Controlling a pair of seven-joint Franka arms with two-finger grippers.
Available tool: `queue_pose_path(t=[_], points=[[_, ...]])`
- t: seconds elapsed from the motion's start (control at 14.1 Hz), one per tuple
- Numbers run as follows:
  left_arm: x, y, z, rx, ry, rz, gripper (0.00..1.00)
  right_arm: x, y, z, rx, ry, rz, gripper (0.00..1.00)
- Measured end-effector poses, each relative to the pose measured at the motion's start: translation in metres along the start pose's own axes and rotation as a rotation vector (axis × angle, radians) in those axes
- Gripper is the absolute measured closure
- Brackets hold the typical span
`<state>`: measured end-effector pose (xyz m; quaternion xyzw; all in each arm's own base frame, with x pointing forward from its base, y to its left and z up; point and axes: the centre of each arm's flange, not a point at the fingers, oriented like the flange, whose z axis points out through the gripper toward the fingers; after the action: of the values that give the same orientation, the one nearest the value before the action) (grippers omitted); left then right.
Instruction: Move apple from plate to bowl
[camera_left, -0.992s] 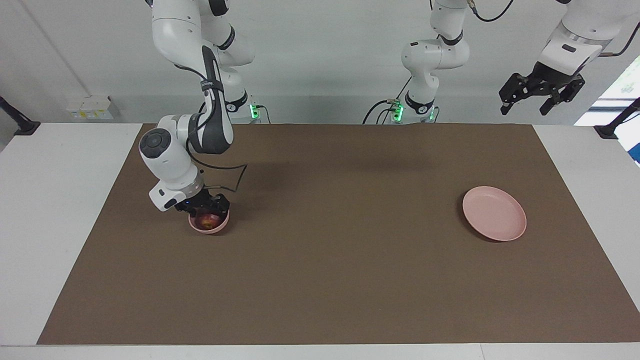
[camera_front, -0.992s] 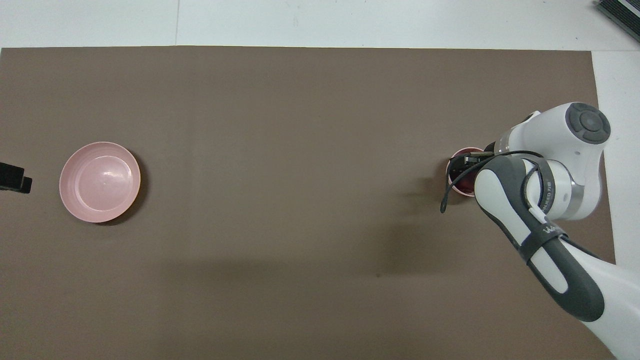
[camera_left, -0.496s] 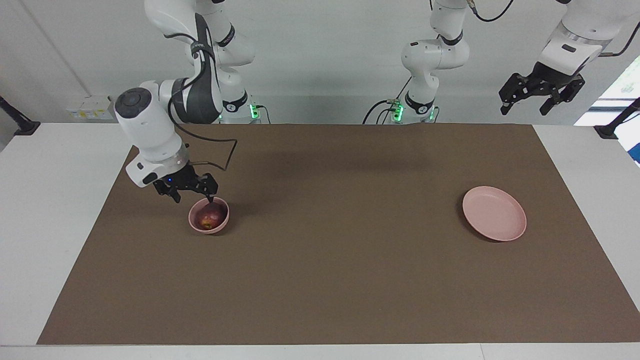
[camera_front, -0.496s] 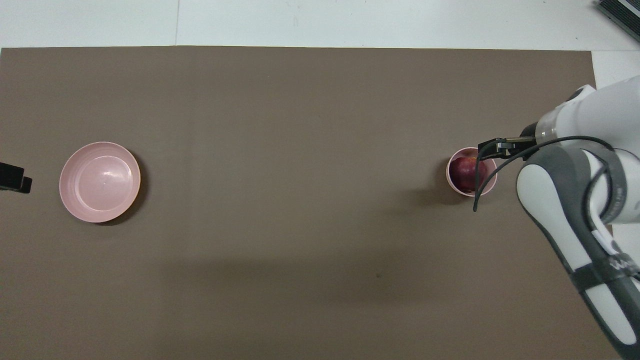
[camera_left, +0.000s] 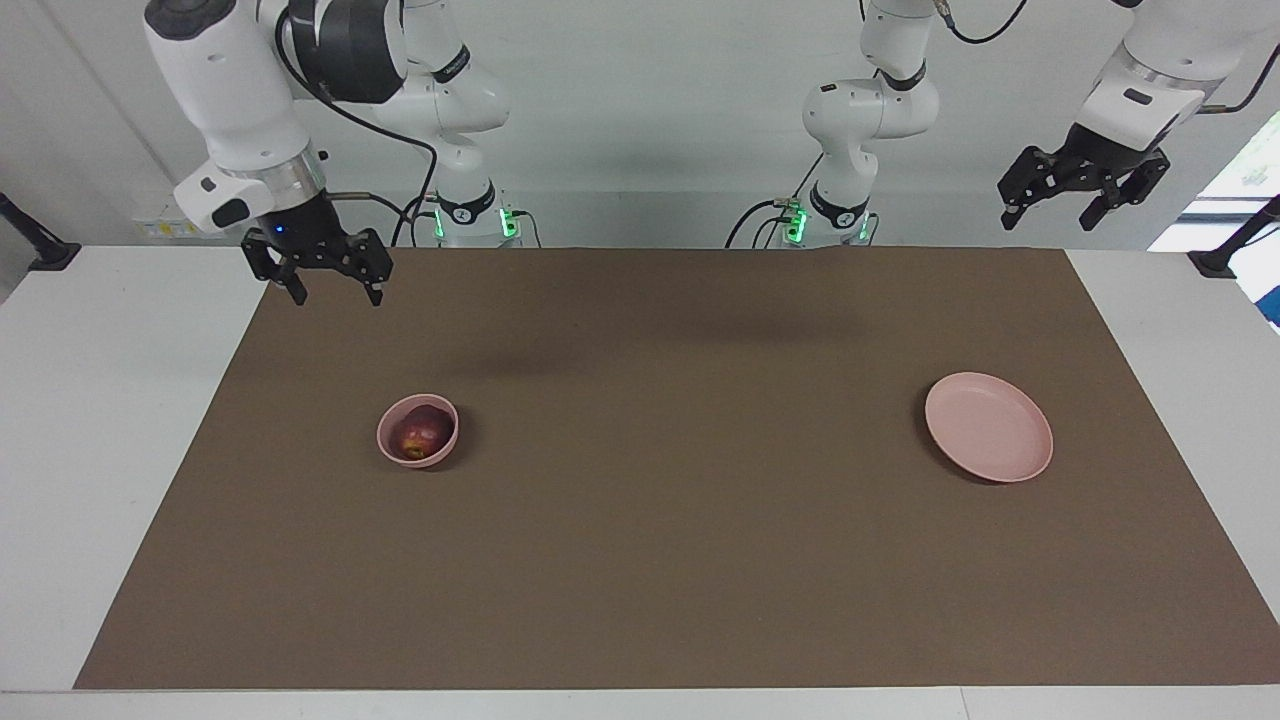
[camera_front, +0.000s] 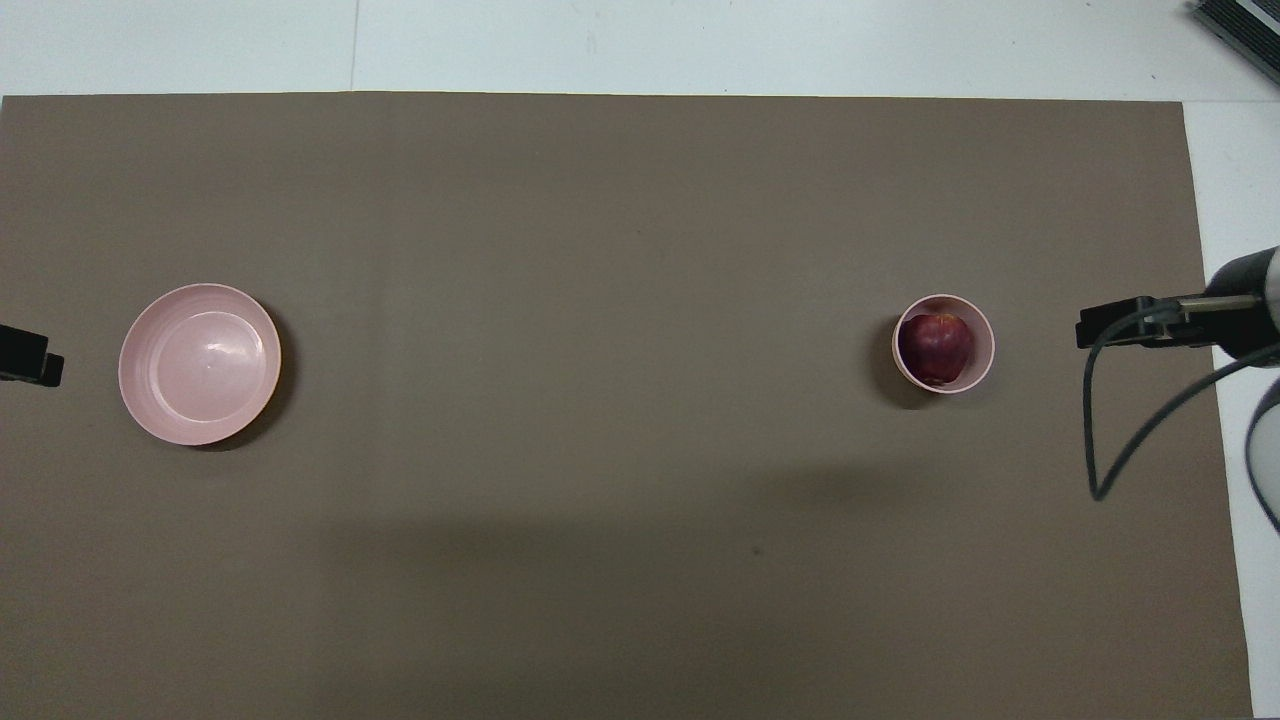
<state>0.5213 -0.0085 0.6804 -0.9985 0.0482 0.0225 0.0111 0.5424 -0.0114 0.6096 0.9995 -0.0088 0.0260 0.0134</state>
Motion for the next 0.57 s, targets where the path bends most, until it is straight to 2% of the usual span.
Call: queue_pose_path(t=[0.28,0.57], points=[[0.0,0.0,0.0,0.0,0.0,0.0,0.0,-0.01,0.012,-0.05,-0.002,-0.002,0.022,0.0],[0.0,0.0,0.0,0.0,0.0,0.0,0.0,-0.013,0.014,-0.061,-0.001,0.004,0.026,0.0]])
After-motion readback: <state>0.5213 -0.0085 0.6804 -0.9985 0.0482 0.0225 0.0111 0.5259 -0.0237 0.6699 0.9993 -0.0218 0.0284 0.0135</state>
